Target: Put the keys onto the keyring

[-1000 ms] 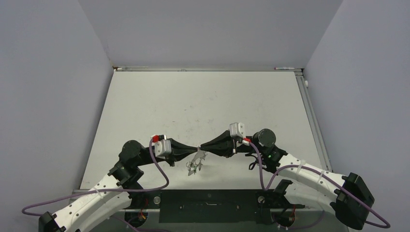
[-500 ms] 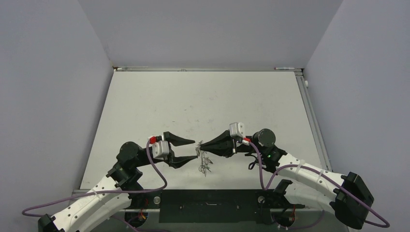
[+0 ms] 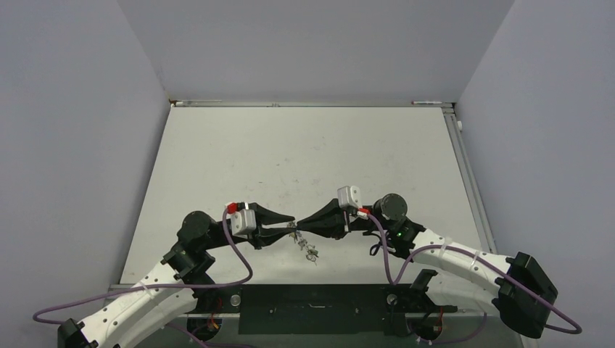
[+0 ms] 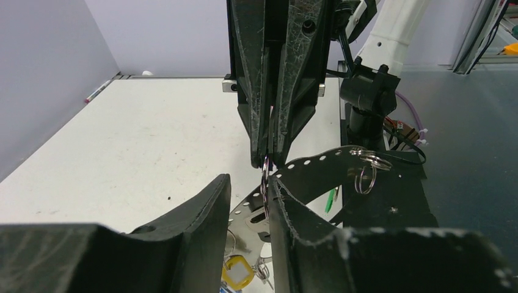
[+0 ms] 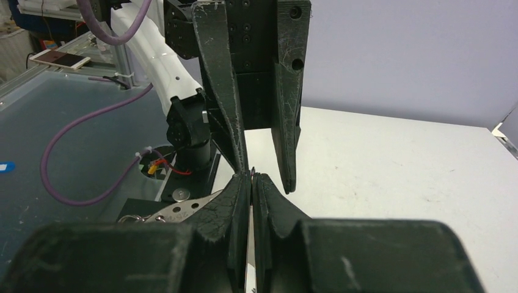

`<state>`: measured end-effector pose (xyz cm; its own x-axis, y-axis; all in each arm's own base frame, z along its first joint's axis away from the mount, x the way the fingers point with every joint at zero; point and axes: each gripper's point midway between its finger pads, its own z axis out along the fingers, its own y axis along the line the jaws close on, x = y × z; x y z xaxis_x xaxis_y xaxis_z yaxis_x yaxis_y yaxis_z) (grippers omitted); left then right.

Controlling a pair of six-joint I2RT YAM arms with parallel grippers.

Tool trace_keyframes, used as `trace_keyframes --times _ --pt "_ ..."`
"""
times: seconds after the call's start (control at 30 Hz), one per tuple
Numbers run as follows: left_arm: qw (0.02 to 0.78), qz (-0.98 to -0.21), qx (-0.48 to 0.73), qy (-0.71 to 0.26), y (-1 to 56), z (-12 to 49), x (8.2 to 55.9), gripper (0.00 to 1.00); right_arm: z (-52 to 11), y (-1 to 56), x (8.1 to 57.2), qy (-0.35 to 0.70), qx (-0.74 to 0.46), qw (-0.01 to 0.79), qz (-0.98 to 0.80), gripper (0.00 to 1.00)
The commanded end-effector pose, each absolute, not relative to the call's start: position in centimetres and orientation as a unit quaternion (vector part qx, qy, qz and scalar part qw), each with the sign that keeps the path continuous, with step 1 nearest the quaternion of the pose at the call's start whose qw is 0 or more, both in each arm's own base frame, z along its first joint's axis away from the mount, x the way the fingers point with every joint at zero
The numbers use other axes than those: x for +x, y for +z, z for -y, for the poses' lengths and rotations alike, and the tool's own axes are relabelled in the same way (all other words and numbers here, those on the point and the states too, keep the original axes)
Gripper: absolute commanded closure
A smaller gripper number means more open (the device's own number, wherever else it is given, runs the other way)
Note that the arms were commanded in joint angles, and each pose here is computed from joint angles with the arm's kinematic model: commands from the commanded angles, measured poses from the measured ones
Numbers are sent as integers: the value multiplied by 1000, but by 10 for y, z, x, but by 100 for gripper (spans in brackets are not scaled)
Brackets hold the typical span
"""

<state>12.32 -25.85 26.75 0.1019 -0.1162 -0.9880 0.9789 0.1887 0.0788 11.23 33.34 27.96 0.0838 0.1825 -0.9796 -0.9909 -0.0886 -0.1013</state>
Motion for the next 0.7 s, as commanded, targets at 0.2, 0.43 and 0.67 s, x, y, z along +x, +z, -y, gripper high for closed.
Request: trace_keyframes --times 0.2,0.43,0.67 --pt "606 -470 444 -462 279 260 121 100 -338 313 102 548 -504 575 -339 95" --pt "623 -473 445 -437 281 256 127 100 -338 303 116 521 -497 580 -381 89" --pt "629 -483 447 -413 277 253 134 100 -336 293 126 485 -512 572 -419 62"
